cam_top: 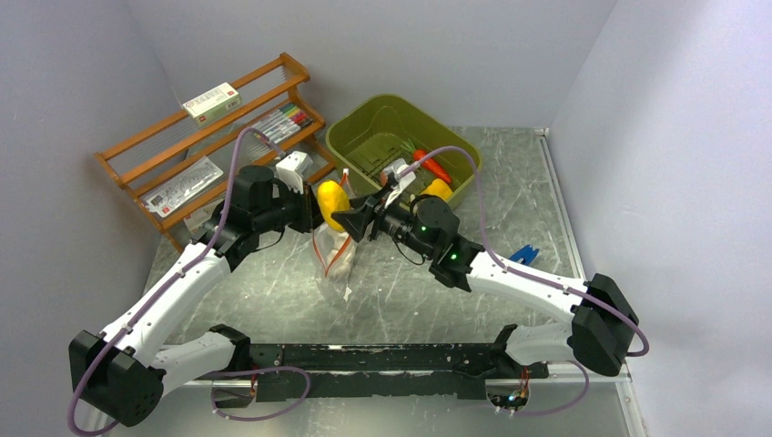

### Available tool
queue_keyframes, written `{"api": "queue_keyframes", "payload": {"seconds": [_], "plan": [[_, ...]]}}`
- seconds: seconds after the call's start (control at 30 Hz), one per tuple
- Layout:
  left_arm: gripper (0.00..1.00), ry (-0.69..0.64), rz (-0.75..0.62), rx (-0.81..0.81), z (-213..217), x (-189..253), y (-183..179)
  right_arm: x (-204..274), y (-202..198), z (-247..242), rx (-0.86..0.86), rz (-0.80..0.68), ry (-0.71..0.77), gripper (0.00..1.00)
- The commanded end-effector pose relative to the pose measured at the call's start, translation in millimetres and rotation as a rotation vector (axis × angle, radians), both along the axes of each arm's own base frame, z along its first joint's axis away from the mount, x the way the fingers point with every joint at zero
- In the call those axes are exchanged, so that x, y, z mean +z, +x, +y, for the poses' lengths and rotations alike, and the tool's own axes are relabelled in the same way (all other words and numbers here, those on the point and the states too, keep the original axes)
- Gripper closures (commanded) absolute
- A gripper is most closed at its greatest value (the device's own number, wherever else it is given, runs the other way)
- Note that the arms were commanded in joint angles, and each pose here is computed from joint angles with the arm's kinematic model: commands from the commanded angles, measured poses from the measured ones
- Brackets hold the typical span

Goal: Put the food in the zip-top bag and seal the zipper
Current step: Place the fake fruit in the zipper food storage bag.

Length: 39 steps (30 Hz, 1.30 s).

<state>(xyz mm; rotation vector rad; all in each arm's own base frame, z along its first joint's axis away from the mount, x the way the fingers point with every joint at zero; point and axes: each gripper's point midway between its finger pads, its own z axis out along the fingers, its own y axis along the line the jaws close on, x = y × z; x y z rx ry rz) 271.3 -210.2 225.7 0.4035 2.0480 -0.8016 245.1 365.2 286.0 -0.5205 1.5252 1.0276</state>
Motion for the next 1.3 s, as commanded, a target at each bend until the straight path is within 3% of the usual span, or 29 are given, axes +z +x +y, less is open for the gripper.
{"api": "queue_keyframes", "payload": {"seconds": [0.0, 0.57, 0.73, 1.27], "plan": [[0.93, 0.014, -0.052, 0.028, 6, 8, 4, -9, 1, -6, -0.03, -0.015, -0.039, 0.71], [0.93, 0.012, -0.067, 0.038, 8, 10, 5, -17, -6, -9, -0.004, 0.04, -0.108, 0.54], [0.93, 0.02, -0.071, 0.043, 9, 12, 6, -5, -6, -8, -0.006, 0.037, -0.089, 0.42], [0.93, 0.013, -0.056, 0.033, 7, 7, 4, 7, -7, -2, 0.011, 0.069, -0.088, 0.35]]}}
